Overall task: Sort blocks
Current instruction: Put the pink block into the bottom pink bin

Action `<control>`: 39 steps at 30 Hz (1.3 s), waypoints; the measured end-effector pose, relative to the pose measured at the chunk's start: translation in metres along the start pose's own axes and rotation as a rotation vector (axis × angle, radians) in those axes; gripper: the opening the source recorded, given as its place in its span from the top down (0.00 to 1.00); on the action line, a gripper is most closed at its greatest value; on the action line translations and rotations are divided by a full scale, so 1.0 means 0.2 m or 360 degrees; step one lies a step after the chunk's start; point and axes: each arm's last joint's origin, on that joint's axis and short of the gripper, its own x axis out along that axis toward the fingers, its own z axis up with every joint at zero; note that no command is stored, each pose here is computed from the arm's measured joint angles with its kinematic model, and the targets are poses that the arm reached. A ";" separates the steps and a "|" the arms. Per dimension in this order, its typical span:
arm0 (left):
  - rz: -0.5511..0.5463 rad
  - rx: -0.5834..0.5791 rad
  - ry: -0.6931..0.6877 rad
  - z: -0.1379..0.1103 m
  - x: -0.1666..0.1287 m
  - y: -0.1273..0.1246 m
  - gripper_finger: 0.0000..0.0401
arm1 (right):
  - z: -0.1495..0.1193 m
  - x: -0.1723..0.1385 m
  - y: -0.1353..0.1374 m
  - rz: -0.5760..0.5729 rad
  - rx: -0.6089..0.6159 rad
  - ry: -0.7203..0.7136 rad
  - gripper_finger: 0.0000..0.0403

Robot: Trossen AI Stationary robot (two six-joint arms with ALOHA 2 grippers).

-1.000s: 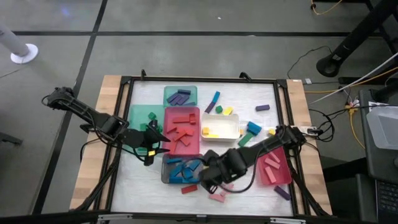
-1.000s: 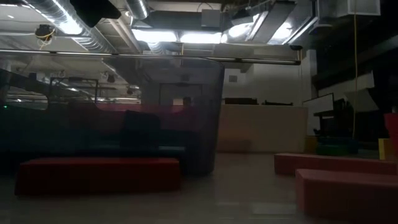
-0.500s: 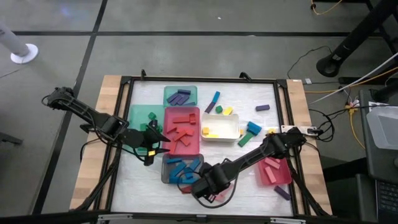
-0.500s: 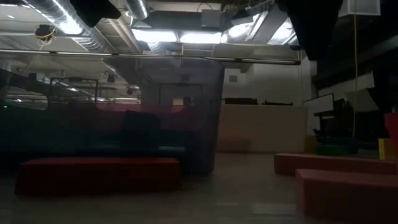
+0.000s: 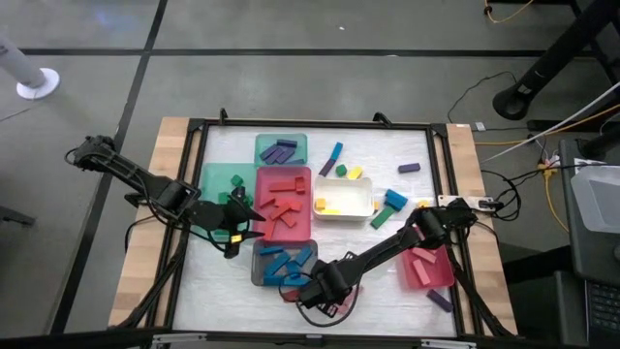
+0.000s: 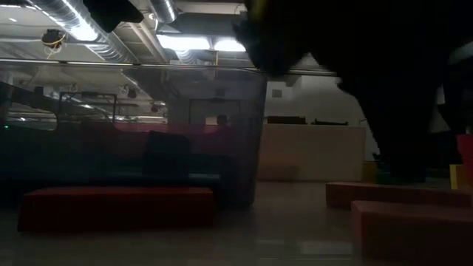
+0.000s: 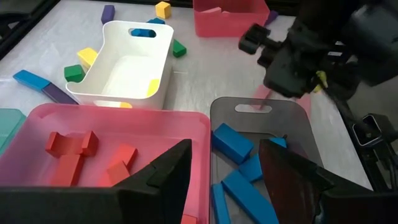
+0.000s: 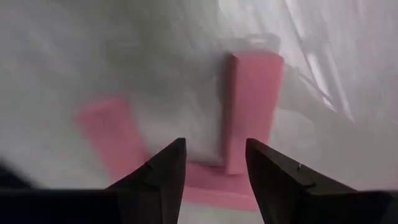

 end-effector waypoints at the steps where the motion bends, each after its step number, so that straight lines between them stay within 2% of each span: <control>1: 0.0000 0.0004 0.0000 0.00 0.00 0.00 0.56 | 0.00 0.02 -0.01 -0.0037 0.0005 0.0022 0.59; 3: 0.0000 0.0006 0.0000 0.00 0.00 0.00 0.56 | -0.01 0.06 -0.04 -0.0109 0.0022 0.0066 0.59; 11: 0.0000 0.0009 0.0000 0.00 0.00 0.00 0.56 | -0.02 0.07 -0.05 -0.0166 -0.0005 0.0034 0.59; 25: -0.0001 0.0010 0.0001 0.00 0.00 0.00 0.56 | 0.00 0.18 -0.07 -0.0094 -0.0141 0.0078 0.61; 29: -0.0001 0.0010 0.0000 0.00 0.00 0.00 0.56 | 0.00 0.14 -0.09 -0.0089 -0.0143 0.0067 0.73; 31: 0.0000 0.0010 0.0000 0.00 0.00 0.00 0.56 | -0.02 0.13 -0.11 -0.0146 -0.0133 0.0093 0.77; 34: 0.0000 0.0015 0.0000 0.00 0.00 0.00 0.56 | -0.03 0.08 -0.14 -0.0186 -0.0126 0.0111 0.77; 39: 0.0000 0.0025 -0.0001 0.00 0.00 0.00 0.56 | -0.11 -0.04 -0.22 -0.0350 -0.0137 0.0226 0.75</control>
